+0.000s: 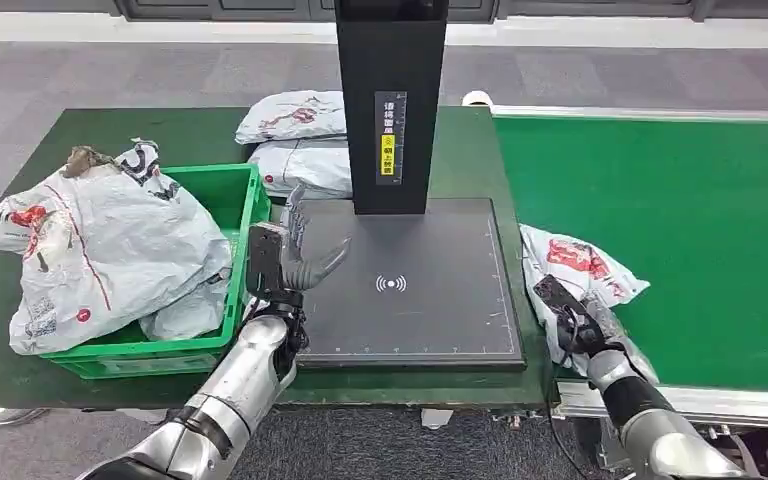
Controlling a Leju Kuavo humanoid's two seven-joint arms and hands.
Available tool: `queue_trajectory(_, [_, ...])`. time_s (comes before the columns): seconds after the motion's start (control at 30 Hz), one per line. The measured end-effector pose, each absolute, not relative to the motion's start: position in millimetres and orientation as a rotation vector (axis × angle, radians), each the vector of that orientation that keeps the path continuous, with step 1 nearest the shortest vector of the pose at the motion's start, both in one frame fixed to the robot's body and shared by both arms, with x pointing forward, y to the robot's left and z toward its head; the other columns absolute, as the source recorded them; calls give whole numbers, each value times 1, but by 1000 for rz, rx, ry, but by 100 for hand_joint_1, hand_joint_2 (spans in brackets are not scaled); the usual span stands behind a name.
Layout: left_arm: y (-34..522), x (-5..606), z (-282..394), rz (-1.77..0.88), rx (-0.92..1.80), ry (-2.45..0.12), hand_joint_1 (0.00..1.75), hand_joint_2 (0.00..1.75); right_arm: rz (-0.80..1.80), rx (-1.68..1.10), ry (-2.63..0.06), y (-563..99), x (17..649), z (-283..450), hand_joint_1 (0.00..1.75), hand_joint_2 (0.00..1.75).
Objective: Moved the parcel from conveyor to table for the left to box.
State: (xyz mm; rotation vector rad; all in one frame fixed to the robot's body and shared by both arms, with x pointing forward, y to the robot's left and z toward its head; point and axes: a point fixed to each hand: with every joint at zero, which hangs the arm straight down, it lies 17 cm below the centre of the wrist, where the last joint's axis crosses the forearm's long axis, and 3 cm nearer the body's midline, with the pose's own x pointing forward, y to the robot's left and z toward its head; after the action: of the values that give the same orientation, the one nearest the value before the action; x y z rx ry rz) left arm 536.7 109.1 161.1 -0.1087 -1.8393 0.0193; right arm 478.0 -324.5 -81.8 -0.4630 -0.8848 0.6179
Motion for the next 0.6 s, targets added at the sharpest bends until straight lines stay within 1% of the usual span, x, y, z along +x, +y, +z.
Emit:
queue_trajectory(0.07, [109, 537, 161, 19, -108, -1839, 0, 175, 620, -468, -912, -322, 481, -78, 175, 175])
queue_trajectory(0.17, [111, 536, 159, 23, -96, -1837, 0, 175, 626, -546, -1005, -322, 491, -64, 175, 175])
queue_trajectory(0.27, [116, 534, 156, 36, -78, -1835, 0, 175, 598, -650, -1203, -317, 509, -28, 175, 175])
queue_trajectory(0.33, [118, 533, 154, 43, -70, -1834, 0, 175, 542, -690, -1398, -304, 521, 10, 175, 175])
queue_trajectory(0.43, [119, 532, 154, 44, -66, -1838, 0, 175, 446, -648, -1621, -281, 533, 58, 175, 175])
queue_trajectory(0.5, [119, 532, 157, 43, -64, -1857, 0, 175, 279, -479, -1815, -255, 549, 120, 175, 175])
queue_trajectory(0.6, [116, 532, 158, 43, -65, -1859, 0, 175, 189, -412, -1922, -227, 574, 205, 175, 175])
